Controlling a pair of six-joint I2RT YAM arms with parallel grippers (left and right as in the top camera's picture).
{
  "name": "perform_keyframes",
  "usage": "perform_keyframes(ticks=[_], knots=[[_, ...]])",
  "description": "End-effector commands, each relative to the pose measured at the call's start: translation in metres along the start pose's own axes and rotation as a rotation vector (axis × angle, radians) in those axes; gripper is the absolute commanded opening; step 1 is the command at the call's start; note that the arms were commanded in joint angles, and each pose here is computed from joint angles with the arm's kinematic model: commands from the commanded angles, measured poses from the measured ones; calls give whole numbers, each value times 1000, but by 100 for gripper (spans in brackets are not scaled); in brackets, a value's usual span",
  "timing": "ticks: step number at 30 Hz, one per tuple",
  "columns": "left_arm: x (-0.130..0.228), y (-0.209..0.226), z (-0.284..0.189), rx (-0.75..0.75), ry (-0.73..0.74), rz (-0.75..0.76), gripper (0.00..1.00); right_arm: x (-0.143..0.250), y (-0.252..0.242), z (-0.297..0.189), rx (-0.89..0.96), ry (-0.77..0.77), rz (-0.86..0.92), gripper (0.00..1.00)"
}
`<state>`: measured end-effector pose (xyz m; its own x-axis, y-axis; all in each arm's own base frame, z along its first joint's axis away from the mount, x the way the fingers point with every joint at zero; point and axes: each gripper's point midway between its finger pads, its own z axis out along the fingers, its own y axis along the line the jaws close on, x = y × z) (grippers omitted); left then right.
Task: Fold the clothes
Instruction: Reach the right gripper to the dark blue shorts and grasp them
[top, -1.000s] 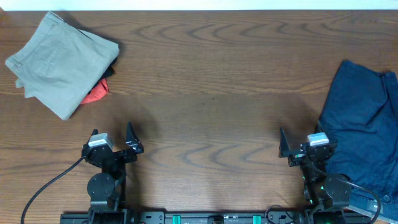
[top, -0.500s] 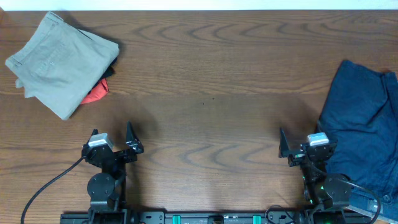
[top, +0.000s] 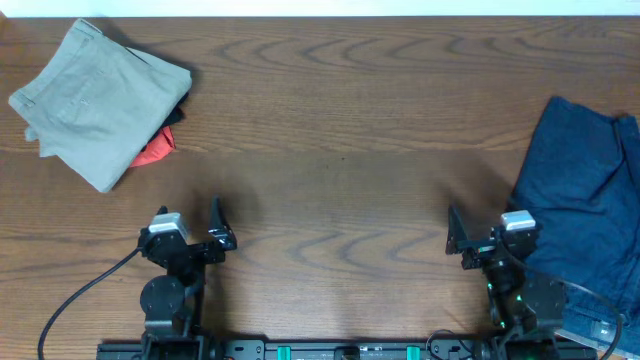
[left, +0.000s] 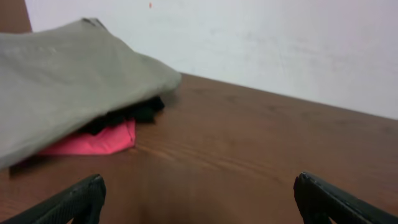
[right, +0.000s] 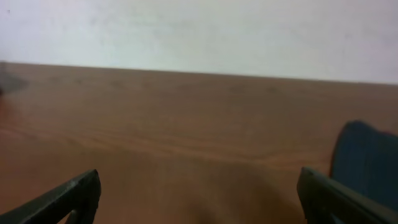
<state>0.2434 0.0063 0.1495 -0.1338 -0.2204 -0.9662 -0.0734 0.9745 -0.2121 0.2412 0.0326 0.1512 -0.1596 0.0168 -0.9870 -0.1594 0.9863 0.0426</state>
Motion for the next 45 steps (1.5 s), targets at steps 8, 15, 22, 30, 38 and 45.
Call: perform_keyframes(ticks=[8,15,22,30,38,45], knots=[[-28,-8,-8,-34,216,4,98,-21,-13,-3,85,266,56,99],[-30,-27,0,30,392,-8,98,15,-15,11,90,614,88,99],[-10,-32,9,56,492,-21,98,56,-49,9,341,803,194,99],[-8,-32,10,54,499,-21,98,106,-90,-25,688,1013,306,74],[-9,-32,10,54,498,-21,98,137,-93,-32,725,1152,307,48],[-9,-32,10,54,498,-21,98,141,-93,-34,729,1176,306,1]])
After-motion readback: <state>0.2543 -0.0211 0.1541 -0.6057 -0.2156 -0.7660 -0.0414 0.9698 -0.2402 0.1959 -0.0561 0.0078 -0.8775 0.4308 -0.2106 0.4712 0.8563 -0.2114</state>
